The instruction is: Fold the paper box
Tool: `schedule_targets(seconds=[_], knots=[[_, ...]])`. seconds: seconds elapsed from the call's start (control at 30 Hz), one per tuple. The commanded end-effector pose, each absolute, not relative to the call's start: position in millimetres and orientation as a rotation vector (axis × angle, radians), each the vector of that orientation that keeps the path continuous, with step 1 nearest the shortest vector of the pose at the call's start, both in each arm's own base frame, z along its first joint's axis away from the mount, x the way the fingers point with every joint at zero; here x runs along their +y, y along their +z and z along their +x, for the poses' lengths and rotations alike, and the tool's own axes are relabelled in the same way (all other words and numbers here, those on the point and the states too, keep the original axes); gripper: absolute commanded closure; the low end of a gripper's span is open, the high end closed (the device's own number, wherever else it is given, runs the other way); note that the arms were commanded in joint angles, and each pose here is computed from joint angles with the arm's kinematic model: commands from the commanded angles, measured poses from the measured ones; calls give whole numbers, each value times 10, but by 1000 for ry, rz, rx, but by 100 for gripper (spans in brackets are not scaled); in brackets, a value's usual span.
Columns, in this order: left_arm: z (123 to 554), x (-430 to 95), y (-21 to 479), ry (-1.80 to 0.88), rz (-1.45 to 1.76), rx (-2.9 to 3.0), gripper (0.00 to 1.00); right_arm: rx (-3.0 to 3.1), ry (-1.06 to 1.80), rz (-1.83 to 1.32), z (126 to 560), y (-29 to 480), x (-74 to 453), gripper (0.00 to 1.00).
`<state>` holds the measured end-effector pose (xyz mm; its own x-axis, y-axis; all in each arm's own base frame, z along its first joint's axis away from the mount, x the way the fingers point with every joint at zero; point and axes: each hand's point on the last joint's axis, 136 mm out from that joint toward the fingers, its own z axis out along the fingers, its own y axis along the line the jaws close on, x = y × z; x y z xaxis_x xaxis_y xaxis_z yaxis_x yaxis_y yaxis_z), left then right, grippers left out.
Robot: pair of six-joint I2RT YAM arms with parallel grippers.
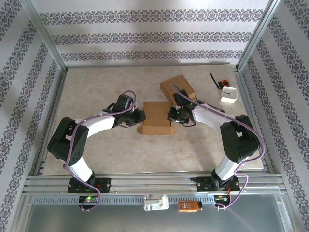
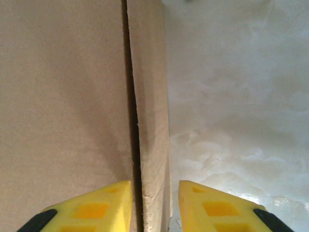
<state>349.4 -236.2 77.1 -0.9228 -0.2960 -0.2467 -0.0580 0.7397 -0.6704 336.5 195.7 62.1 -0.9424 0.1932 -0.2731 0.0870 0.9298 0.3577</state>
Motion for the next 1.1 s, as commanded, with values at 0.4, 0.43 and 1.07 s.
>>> schedule_targets(seconds=[0.4,0.43,1.07], knots=[[3781,-2148,947,-889,-222,2533,41,2697,688,216,3576,825,2229,48],[3789,-2190,918,-915,-211,2540,41,2704,702,237,3581,776,2249,51],[3643,-2577,805,-1089,-132,2530,56,2784,701,278,3544,204,2250,82]])
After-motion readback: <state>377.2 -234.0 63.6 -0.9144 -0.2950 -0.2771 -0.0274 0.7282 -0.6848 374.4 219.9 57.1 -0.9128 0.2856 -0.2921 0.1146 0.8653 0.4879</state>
